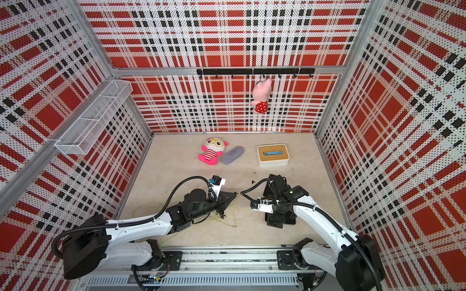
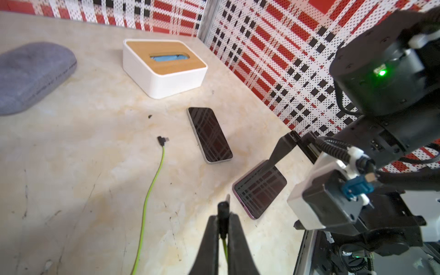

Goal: Plug wired earphones into phones
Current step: Pick up the phone at the center of the board.

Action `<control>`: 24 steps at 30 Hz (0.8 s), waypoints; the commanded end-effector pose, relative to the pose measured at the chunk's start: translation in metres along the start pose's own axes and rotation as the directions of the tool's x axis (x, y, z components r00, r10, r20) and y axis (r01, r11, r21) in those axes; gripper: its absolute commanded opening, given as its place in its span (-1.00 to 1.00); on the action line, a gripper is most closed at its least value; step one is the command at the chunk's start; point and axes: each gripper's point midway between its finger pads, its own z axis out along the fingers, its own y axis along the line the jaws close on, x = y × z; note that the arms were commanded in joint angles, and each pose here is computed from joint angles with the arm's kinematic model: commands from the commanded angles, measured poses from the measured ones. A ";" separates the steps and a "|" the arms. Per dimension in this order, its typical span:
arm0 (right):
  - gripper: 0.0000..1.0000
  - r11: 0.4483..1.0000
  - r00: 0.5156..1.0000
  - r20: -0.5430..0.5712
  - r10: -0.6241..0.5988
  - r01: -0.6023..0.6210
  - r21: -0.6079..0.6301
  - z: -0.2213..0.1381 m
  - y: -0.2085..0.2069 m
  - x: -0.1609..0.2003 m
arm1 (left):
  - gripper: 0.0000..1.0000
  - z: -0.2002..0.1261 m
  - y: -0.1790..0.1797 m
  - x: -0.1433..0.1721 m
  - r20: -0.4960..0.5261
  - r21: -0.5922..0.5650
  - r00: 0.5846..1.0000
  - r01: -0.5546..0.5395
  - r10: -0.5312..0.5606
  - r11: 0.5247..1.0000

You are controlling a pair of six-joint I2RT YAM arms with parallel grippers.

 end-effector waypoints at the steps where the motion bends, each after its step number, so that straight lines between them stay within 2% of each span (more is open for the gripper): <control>1: 0.96 0.999 0.996 -0.086 -0.034 0.036 0.021 0.008 -0.008 0.021 | -1.00 0.009 0.001 0.007 -0.031 0.025 0.996 0.083 -0.082 0.996; 7: 1.00 0.999 0.987 -0.158 -0.030 0.035 0.026 0.028 -0.011 0.048 | -1.00 0.015 0.008 0.033 -0.104 0.011 0.990 0.096 -0.095 0.995; 16: 1.00 0.998 0.981 -0.191 -0.025 0.036 0.052 0.039 -0.030 0.065 | -1.00 0.005 0.011 0.050 -0.132 0.023 0.988 0.080 -0.076 0.997; 24: 1.00 0.999 0.975 -0.220 -0.033 0.033 -0.007 0.051 -0.022 0.076 | -1.00 0.000 0.020 0.058 -0.133 -0.004 0.989 0.066 -0.066 0.998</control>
